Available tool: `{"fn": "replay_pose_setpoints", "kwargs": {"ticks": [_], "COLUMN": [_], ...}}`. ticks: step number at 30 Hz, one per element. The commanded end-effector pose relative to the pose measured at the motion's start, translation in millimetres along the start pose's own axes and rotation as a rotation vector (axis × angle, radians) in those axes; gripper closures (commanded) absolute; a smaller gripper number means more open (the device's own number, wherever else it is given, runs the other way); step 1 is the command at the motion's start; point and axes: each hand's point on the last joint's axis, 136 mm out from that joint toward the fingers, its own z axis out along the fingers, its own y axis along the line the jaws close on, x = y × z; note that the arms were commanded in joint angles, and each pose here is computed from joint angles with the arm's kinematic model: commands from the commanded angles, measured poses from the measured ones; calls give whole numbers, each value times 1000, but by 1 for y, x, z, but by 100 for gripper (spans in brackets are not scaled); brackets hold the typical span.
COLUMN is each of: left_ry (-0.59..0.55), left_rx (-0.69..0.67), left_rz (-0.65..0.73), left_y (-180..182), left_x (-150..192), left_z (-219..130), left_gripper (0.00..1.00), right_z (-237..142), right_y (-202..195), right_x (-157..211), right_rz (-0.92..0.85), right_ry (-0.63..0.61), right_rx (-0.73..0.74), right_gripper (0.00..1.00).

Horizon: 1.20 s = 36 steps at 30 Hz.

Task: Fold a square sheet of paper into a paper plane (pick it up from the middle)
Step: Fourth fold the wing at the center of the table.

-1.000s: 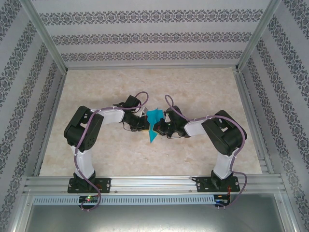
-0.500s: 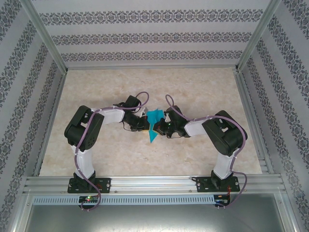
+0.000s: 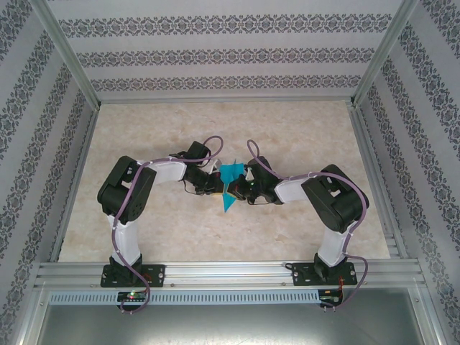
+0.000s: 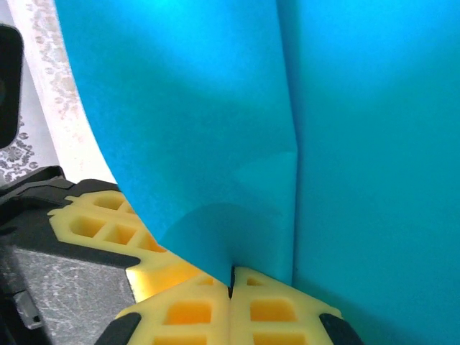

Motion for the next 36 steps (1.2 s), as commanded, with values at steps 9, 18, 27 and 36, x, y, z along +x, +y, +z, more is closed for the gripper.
{"fn": "replay_pose_setpoints", "kwargs": {"ticks": [9, 18, 27, 36], "left_ry": [57, 52, 48, 8], "left_rx": [-74, -67, -51, -12], "left_rz": [-31, -35, -39, -44], "left_y": [28, 27, 25, 14], "left_x": [17, 18, 17, 8], "left_z": [12, 11, 10, -2], "left_gripper": [100, 100, 100, 100], "right_z": [6, 12, 17, 17], "right_y": [5, 0, -16, -35], "right_x": [-1, -2, 2, 8], "right_rz": [-3, 1, -6, -2], "right_ry": [1, 6, 19, 29], "right_rx": [-34, -13, 57, 122], "right_gripper": [95, 95, 95, 96]}}
